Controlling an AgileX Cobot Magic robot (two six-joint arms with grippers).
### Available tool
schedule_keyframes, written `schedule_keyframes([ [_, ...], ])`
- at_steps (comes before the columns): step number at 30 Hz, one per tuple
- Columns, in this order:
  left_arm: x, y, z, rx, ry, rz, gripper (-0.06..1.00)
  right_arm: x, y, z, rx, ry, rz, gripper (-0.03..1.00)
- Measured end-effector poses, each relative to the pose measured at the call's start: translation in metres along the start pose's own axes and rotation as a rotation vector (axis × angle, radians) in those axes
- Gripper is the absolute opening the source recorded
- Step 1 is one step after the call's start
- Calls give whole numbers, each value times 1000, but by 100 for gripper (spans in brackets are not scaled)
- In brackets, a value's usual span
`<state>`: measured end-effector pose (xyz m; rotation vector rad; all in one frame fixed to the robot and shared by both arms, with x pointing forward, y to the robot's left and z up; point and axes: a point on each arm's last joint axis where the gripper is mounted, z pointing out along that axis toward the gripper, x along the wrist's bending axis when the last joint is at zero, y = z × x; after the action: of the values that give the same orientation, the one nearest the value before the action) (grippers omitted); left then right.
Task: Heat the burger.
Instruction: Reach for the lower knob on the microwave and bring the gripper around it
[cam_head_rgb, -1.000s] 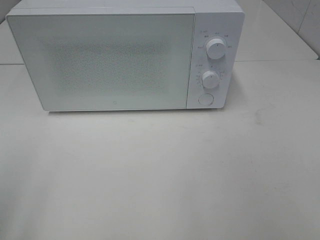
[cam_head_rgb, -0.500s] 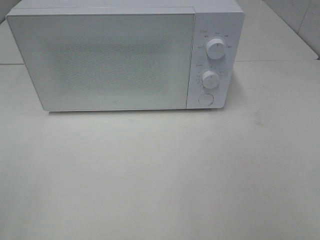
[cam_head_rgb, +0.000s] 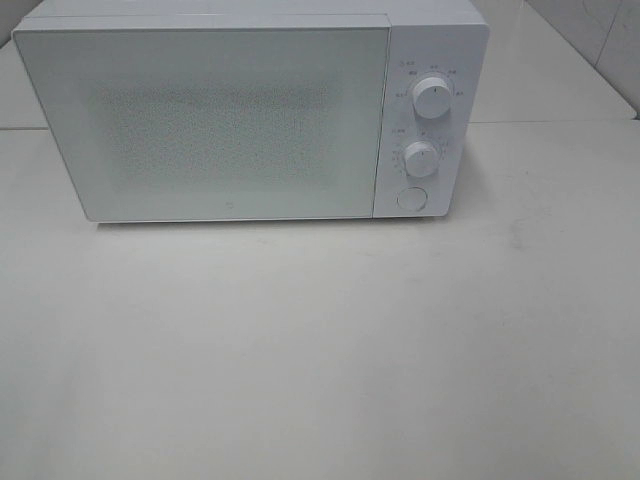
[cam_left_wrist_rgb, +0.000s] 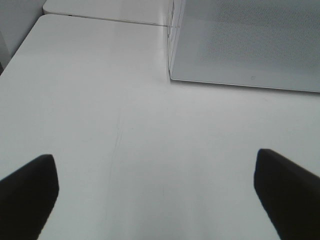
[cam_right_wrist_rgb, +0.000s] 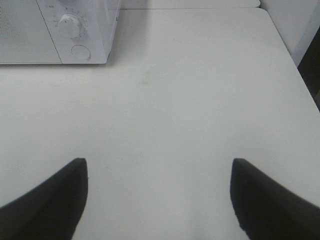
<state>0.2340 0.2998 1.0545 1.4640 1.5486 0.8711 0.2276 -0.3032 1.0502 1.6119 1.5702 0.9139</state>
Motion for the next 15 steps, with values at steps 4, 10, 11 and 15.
schedule_keyframes([
  [4,0,0,0,0,1,11,99,0,0,0,0,0,0,75],
  [10,0,0,0,0,-1,8,98,0,0,0,0,0,0,75],
  [11,0,0,0,0,-1,7,98,0,0,0,0,0,0,75],
  [15,0,0,0,0,-1,6,98,0,0,0,0,0,0,75],
])
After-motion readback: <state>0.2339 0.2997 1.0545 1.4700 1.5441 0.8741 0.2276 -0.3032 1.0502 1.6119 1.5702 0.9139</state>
